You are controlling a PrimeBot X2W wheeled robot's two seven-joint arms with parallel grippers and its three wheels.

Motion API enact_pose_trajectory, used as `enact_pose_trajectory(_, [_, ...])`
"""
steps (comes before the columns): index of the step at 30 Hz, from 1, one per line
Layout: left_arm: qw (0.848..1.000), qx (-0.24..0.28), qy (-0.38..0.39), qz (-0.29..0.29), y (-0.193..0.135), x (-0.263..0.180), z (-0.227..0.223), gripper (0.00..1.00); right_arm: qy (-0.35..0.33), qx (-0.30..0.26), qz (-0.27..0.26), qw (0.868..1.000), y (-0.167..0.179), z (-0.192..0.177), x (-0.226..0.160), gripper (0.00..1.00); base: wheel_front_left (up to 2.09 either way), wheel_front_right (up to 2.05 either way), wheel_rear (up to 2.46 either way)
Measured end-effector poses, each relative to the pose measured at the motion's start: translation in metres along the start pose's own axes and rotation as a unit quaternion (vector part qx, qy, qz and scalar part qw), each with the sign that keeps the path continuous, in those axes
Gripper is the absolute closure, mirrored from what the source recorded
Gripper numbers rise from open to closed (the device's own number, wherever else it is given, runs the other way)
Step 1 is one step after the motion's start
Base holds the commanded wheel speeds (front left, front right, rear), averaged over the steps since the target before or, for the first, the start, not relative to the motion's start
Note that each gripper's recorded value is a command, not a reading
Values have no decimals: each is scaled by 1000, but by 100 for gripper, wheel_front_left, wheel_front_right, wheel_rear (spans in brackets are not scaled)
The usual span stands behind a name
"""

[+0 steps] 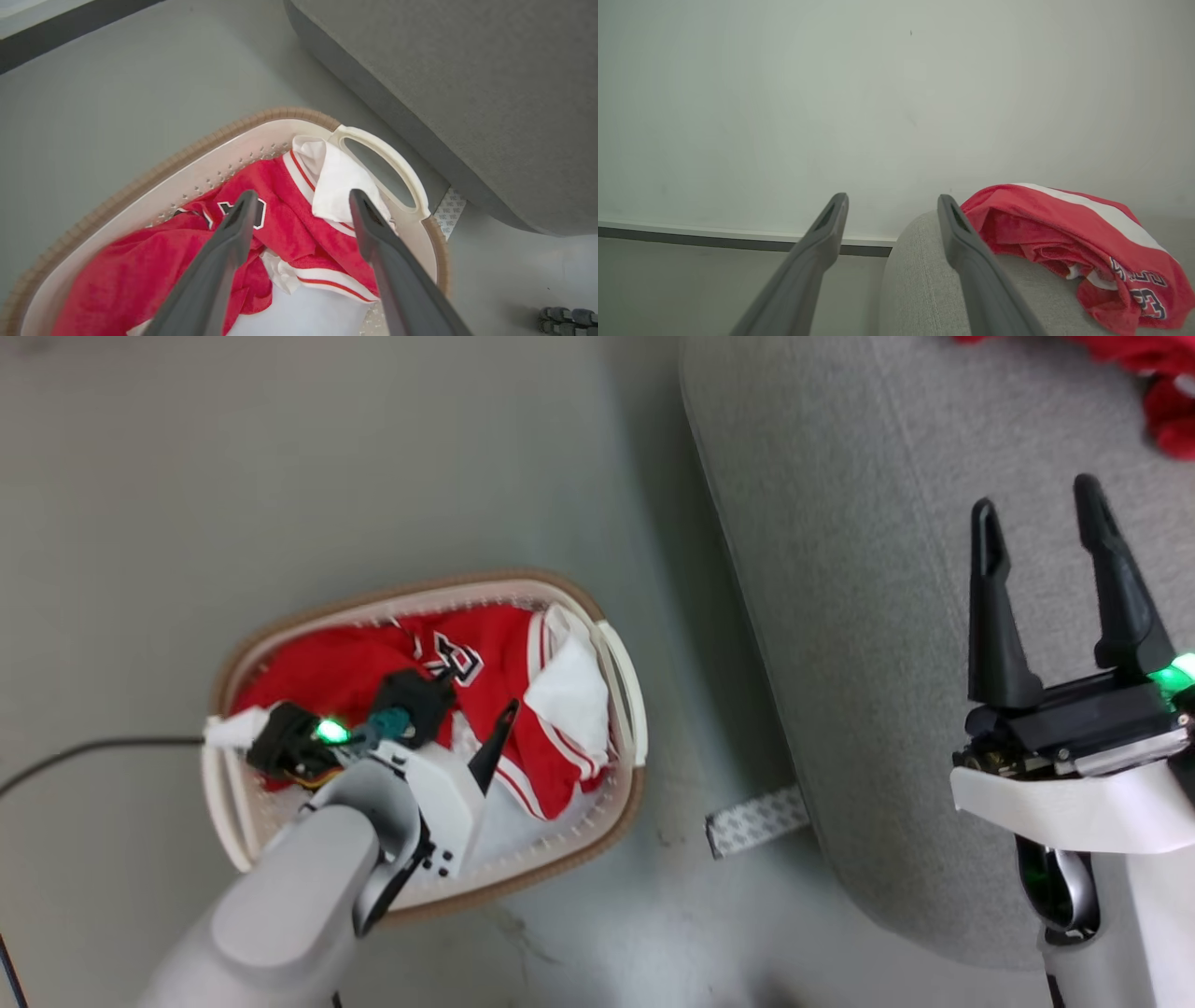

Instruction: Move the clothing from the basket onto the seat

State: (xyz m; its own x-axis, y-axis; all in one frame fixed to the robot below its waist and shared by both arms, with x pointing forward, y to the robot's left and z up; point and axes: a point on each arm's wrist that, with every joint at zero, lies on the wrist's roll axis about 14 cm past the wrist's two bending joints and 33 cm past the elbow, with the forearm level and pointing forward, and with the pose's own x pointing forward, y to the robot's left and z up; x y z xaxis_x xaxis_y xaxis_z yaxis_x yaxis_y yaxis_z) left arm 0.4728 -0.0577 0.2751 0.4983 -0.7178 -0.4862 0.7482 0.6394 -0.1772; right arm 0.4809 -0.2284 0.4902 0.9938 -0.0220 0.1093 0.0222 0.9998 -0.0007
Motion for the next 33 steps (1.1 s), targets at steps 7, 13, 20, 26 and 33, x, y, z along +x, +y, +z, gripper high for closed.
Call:
enact_pose_trajectory(7, [997, -18, 75, -29, 3, 38, -63, 0, 28, 6, -6, 1000, -6, -35, 10, 0, 0, 0, 0])
enact_pose_trajectory(13, [991, -9, 129, -26, 18, 60, -105, 0, 38, 13, 2, 999, -2, -56, 20, 0, 0, 0, 0])
enact_pose_trajectory(20, [984, -9, 178, -23, 27, 76, -142, 0, 55, 21, 13, 998, 5, -79, 24, 0, 4, 4, 4])
enact_pose_trajectory(26, [983, -13, 185, -9, 43, 73, -155, 0, 58, 28, 40, 997, 25, -90, 27, 0, 19, 19, 19])
enact_pose_trajectory(33, [981, -28, 191, -5, 51, 64, -167, 100, 69, 29, 48, 996, 33, -101, 24, 0, 5, 5, 5])
